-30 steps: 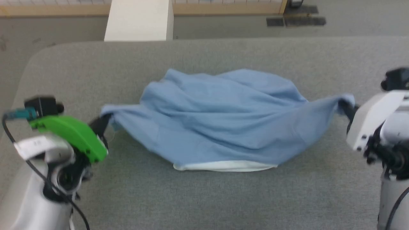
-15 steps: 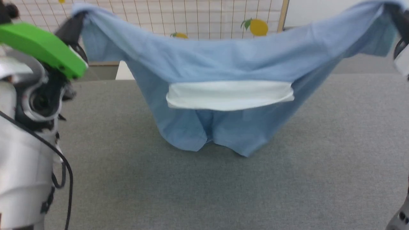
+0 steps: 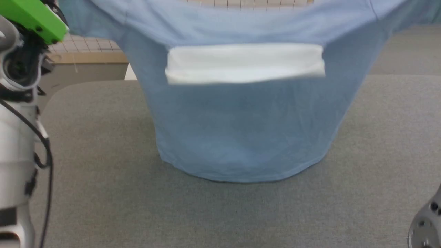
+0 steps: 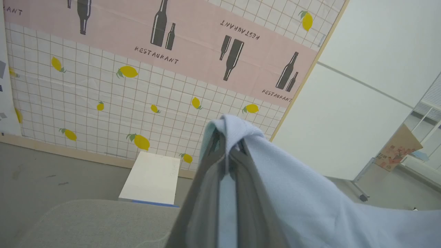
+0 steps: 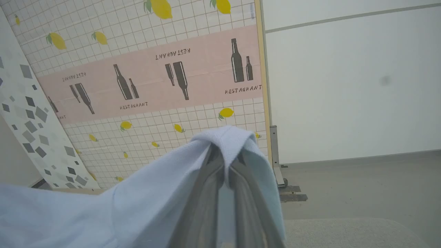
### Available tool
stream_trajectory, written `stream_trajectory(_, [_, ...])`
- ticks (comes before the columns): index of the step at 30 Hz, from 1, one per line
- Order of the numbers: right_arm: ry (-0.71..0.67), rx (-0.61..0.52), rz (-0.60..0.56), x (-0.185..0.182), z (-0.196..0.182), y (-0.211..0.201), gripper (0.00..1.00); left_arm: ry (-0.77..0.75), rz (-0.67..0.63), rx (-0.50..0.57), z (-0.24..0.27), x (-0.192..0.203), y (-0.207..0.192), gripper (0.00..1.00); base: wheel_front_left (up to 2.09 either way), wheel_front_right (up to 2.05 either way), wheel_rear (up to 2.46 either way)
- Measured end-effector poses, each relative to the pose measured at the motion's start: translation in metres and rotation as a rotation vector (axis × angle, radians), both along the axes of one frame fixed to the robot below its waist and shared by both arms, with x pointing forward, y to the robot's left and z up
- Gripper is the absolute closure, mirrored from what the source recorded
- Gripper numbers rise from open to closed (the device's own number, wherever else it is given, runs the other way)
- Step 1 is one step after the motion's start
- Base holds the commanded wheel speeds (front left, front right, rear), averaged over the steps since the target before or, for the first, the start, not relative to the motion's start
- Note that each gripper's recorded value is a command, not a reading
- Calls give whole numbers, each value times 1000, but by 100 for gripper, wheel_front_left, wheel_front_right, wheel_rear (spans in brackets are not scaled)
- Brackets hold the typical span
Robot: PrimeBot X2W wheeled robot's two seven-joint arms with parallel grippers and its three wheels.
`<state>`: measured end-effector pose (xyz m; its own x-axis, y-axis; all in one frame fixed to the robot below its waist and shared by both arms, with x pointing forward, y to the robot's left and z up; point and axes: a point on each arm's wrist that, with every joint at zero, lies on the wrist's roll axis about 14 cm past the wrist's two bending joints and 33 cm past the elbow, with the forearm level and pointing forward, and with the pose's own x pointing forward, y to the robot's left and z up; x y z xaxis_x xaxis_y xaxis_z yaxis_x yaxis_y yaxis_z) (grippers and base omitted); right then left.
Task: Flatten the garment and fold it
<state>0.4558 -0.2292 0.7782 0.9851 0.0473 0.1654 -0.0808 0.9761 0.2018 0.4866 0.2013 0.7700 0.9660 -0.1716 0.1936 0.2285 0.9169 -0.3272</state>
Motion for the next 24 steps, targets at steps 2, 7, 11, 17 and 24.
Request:
stream_trajectory(2, [5,-12,-11,11,2,1,100,17,20,32,-2,11,6,100,0,0,0])
stream_trajectory(7, [14,-26,-27,51,12,10,100,49,59,85,-3,48,21,100,0,0,0])
stream_trajectory(11, [-26,-34,-83,84,33,6,100,7,101,113,16,79,32,100,0,0,0])
stream_trajectory(17, [-94,-10,-127,134,51,-3,100,-107,126,121,41,123,35,100,0,0,0])
stream_trajectory(24, [-27,-4,-114,200,-3,4,100,-60,127,131,-16,179,40,100,0,0,0])
